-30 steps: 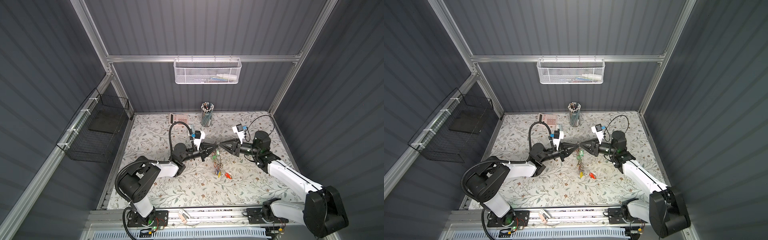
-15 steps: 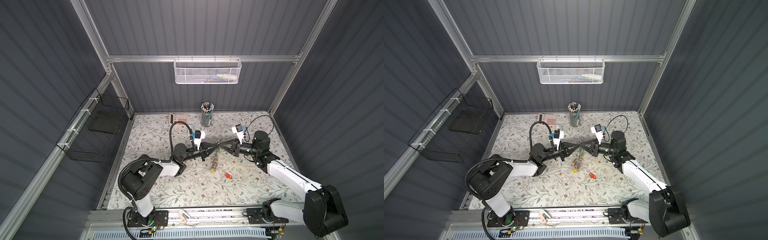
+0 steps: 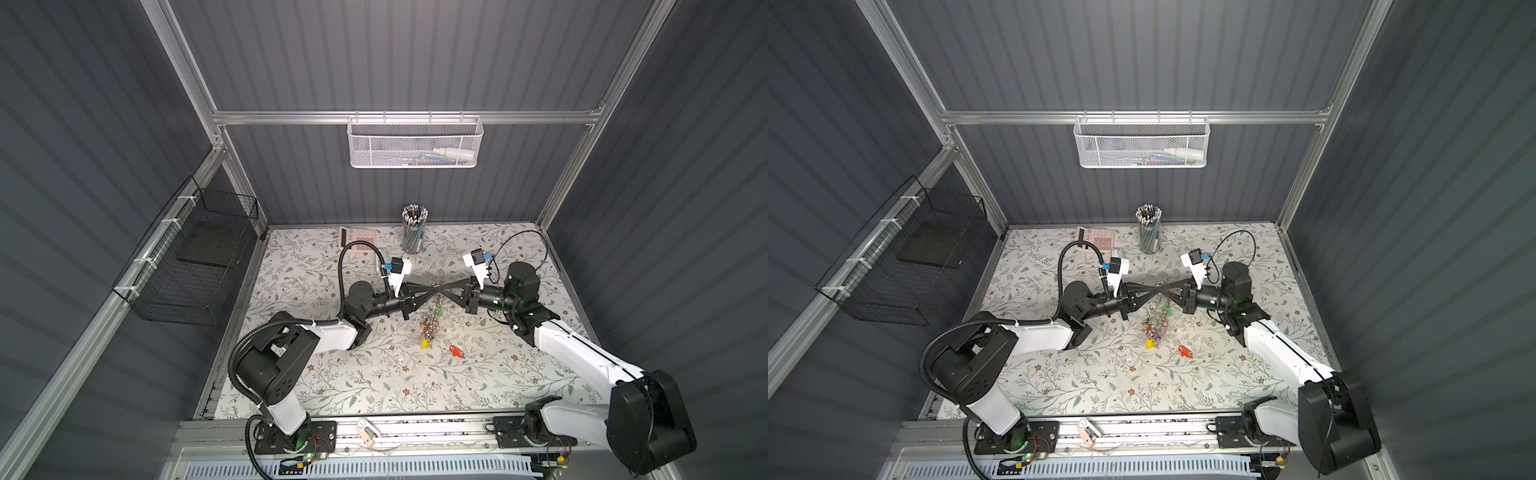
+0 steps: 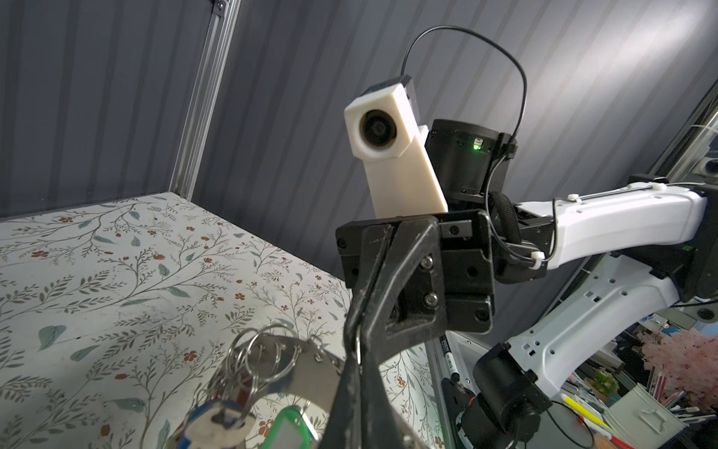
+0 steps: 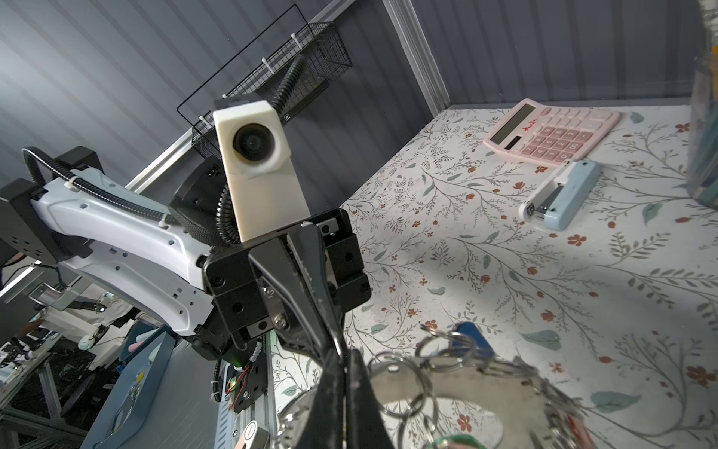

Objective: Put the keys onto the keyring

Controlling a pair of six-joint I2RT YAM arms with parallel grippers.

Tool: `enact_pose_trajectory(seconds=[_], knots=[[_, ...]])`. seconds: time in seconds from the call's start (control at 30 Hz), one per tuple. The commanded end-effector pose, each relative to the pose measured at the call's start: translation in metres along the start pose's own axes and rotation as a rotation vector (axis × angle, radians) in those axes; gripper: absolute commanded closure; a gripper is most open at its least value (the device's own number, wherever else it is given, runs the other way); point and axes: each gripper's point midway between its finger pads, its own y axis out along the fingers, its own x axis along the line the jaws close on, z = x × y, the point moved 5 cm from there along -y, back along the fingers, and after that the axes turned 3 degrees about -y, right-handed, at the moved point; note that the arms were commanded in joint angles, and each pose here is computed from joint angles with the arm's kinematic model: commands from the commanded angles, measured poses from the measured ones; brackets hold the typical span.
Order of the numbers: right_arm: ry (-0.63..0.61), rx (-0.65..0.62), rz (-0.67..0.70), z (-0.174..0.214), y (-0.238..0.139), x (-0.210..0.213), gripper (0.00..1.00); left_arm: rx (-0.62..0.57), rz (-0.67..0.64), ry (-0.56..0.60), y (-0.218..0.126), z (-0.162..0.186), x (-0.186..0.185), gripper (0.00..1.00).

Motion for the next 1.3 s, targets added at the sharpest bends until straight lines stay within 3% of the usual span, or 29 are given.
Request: enact_pose_trajectory(seconds=[0.0,0.17,0.33,0.4,0.6,0.8,1.27], knots=[[-0.050,-0.025,-0.004,-0.017,0.000,0.011,1.00,0.055,-0.002,0.087,0.001,-0.010,-0.004,0.94],[-0.088,-0.022,0.004,-0.023,0.001,0.014,1.00,0.156,-0.082,0.104,-0.004,-0.009,-0.001,0.81],[-0.136,0.006,0.036,-0.024,-0.001,0.016,1.00,0.244,-0.168,0.138,-0.018,-0.014,-0.004,0.53],[-0.155,0.019,0.043,-0.022,-0.001,0.017,1.00,0.281,-0.198,0.166,-0.025,-0.017,-0.006,0.46],[-0.209,0.068,0.061,-0.021,-0.001,0.022,1.00,0.423,-0.192,0.258,-0.036,-0.027,-0.019,0.42],[-0.228,0.079,0.019,-0.019,0.000,0.027,1.00,0.516,-0.109,0.272,-0.029,-0.033,-0.024,0.44],[-0.228,0.082,-0.021,-0.018,0.003,0.029,1.00,0.574,-0.056,0.239,-0.009,-0.036,-0.010,0.50]])
